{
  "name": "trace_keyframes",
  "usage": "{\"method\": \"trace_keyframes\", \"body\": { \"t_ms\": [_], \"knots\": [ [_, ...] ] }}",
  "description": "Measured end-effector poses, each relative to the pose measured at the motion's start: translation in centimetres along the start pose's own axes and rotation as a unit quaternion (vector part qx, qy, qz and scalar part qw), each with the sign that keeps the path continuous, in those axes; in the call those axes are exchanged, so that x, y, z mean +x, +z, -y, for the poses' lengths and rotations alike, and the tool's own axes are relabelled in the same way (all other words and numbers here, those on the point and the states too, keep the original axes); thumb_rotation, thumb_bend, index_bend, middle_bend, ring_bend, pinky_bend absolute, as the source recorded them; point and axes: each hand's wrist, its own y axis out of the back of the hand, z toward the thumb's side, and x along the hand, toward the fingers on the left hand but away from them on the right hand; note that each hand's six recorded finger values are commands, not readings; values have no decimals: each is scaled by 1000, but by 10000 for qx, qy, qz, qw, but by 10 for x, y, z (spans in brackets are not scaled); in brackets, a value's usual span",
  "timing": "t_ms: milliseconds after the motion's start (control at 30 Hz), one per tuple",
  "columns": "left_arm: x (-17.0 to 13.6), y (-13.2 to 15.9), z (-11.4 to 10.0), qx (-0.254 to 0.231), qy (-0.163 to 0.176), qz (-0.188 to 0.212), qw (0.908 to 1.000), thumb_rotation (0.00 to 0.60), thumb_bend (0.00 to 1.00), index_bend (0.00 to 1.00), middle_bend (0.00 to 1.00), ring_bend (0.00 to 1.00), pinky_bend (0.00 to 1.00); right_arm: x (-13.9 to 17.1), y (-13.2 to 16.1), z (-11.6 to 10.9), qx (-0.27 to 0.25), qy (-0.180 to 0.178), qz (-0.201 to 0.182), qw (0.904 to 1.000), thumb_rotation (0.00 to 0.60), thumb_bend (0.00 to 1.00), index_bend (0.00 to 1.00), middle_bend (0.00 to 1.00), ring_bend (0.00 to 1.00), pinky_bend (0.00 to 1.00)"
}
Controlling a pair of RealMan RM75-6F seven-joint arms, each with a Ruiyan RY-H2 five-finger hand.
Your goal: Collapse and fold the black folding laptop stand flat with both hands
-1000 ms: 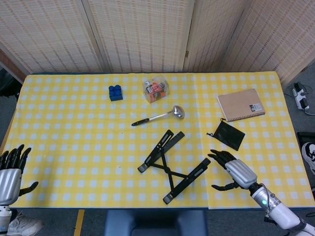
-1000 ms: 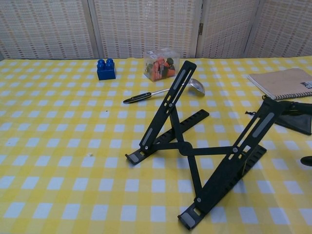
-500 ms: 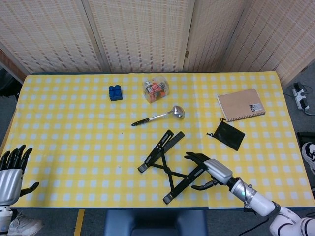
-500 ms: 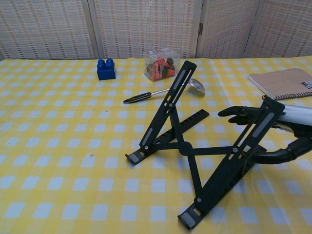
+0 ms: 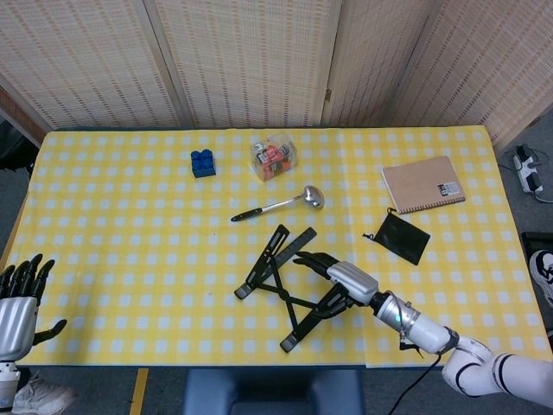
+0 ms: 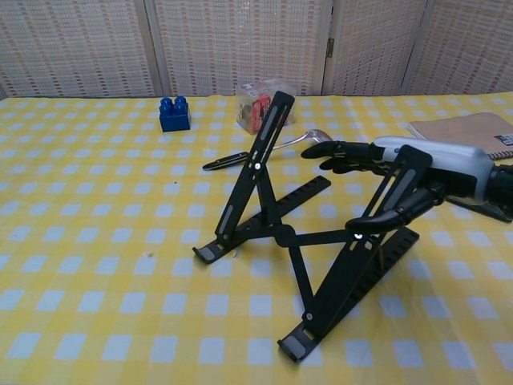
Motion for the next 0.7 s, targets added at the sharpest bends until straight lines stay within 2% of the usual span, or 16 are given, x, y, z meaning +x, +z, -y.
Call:
{"method": "trace_keyframes", "body": {
  "t_ms": [500, 700],
  "knots": [
    [2, 2, -1, 9, 4, 38, 10000, 600, 164, 62, 51, 4, 0, -59, 29, -21, 137, -80, -365, 9992, 457, 254, 0, 0, 70, 0],
    [0, 0, -1, 6, -6, 6, 10000, 600, 164, 62, 51, 5, 0, -60, 44, -12, -72, 186, -544, 9983, 460, 253, 0, 0, 73, 0]
  ]
}}
